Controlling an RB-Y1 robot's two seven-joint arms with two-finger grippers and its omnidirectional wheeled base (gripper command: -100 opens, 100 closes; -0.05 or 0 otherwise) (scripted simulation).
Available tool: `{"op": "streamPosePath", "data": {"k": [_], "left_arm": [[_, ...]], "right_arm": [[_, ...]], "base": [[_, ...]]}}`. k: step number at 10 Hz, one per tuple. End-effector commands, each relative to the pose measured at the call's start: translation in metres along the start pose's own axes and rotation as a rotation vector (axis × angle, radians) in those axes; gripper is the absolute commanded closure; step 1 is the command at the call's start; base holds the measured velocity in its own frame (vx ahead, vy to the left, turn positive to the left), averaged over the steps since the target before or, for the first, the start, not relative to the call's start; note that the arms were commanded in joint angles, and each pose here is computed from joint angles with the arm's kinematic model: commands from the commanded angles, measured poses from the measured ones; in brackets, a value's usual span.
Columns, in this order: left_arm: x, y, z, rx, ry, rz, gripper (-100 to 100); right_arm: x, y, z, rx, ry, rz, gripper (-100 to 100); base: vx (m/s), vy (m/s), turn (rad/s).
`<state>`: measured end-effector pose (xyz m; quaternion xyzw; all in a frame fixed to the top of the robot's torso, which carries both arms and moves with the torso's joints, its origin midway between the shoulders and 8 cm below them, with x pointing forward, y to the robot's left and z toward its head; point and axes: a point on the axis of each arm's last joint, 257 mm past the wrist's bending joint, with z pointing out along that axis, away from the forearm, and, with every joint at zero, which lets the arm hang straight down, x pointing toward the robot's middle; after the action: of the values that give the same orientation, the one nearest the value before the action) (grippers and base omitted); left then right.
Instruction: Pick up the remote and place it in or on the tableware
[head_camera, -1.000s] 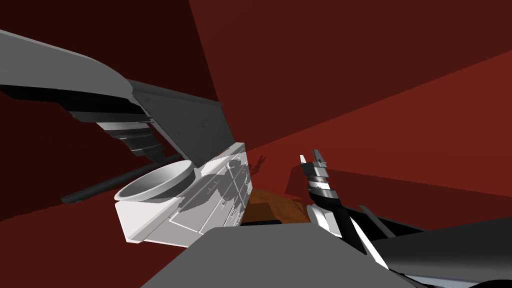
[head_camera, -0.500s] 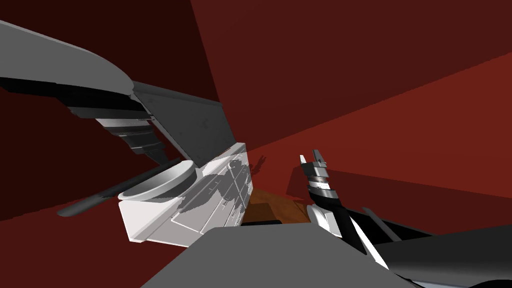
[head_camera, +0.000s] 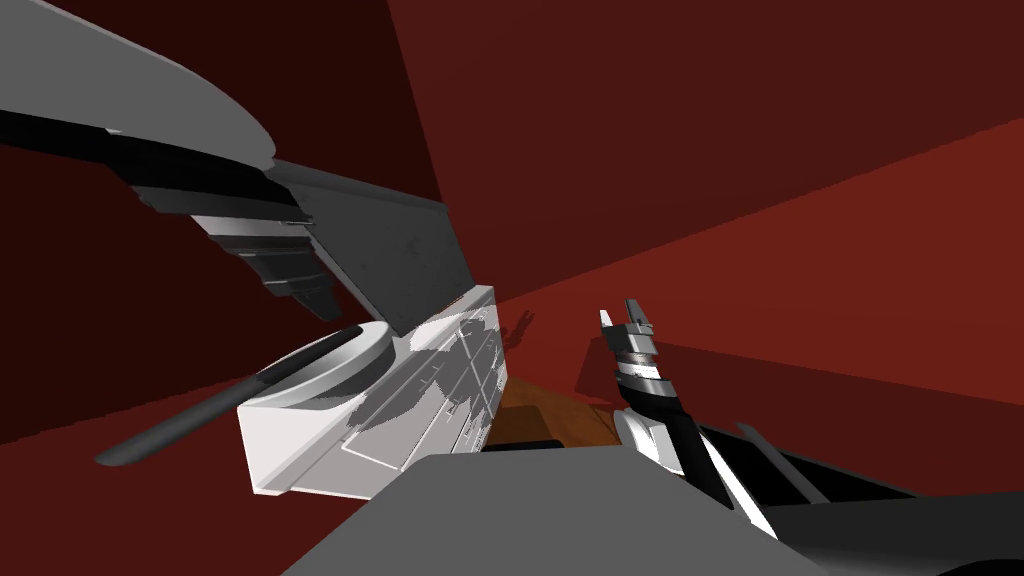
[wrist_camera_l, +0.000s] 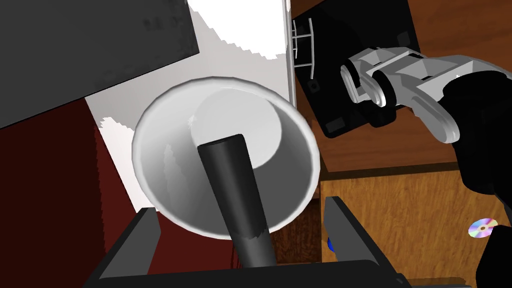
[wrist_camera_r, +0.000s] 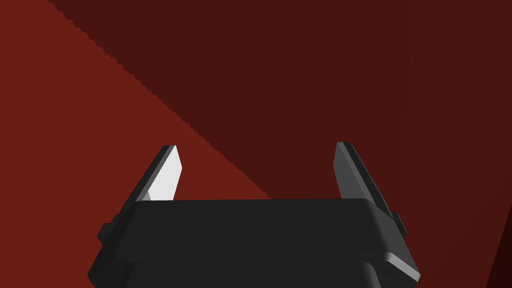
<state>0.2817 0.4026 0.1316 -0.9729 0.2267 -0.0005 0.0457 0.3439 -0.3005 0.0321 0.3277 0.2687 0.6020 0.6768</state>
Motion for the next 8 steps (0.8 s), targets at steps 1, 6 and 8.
{"op": "streamPosePath", "data": {"k": [1,6,8], "left_arm": [[0.003,0.011,-0.009,0.003,-0.004,0.009,-100],[0.01,0.027,-0.021,0.006,-0.008,0.022,-100],[0.01,0.027,-0.021,0.006,-0.008,0.022,-100]], "right_arm": [[0.0,0.0,0.0,0.0,0.0,0.0,0],[0.0,0.0,0.0,0.0,0.0,0.0,0],[0.0,0.0,0.0,0.0,0.0,0.0,0]], "base": [[0.004,-0.004,0.015],[0.006,-0.006,0.018],[0.003,-0.003,0.01]]}}
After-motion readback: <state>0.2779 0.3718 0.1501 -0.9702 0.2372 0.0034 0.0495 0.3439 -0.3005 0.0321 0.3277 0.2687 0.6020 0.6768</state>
